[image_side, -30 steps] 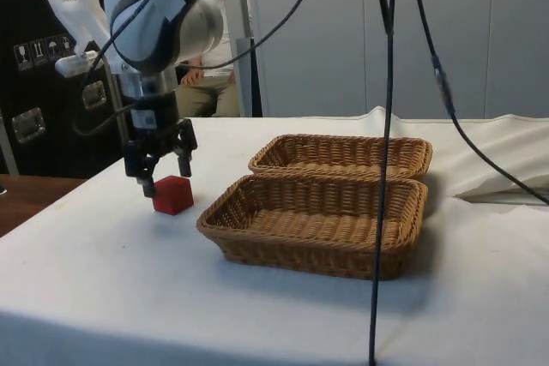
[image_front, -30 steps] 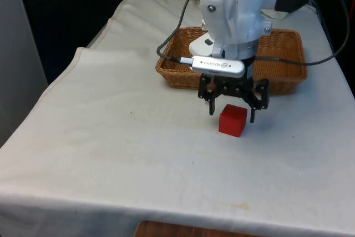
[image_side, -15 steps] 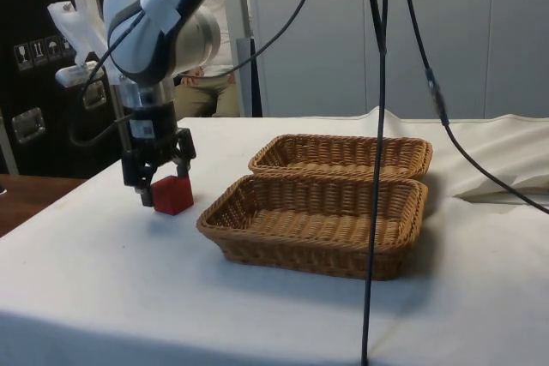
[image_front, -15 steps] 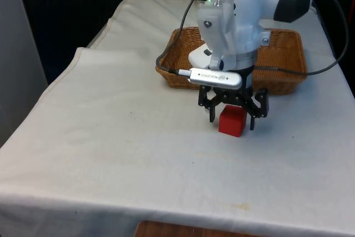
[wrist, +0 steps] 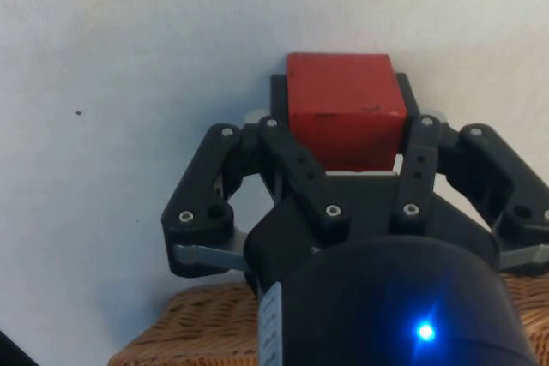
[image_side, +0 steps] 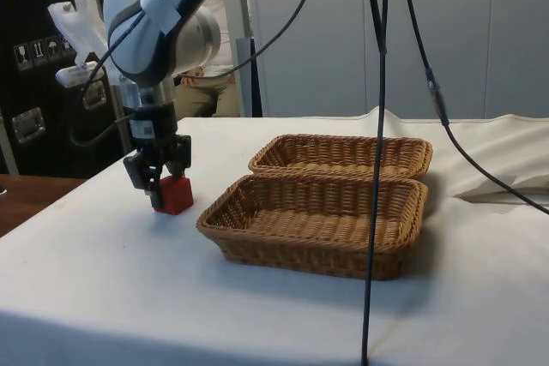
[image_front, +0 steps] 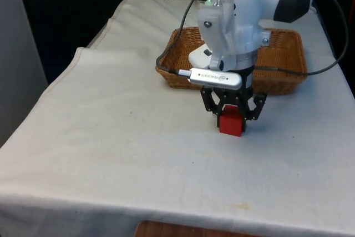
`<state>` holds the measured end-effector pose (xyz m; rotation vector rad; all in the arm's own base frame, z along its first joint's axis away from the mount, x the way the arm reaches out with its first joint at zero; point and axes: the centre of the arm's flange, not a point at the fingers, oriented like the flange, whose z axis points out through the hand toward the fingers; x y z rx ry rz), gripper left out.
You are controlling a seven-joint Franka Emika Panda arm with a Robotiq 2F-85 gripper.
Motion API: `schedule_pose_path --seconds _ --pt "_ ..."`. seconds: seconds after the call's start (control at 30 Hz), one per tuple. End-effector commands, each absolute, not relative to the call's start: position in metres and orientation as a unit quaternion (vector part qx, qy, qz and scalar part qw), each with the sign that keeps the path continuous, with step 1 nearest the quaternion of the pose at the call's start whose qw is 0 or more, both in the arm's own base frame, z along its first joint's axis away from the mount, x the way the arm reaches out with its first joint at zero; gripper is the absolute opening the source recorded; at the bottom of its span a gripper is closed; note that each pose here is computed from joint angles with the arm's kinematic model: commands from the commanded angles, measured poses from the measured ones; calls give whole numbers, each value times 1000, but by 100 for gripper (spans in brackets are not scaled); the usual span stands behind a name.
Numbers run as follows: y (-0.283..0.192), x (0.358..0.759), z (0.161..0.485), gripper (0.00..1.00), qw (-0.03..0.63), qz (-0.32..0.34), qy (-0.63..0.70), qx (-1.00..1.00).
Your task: Pick up the red cube and place it into the right basket.
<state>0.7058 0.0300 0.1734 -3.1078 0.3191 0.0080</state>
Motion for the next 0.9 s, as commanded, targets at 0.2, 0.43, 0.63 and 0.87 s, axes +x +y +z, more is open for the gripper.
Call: schedule_pose_path --seconds 0.2,0.43,0.63,0.87 --pt "32 705 181 3 9 2 104 -995" --pt "38 700 204 3 12 6 103 -995" --pt "42 693 223 3 16 6 101 -995" --pt "42 685 249 3 20 7 99 -995"
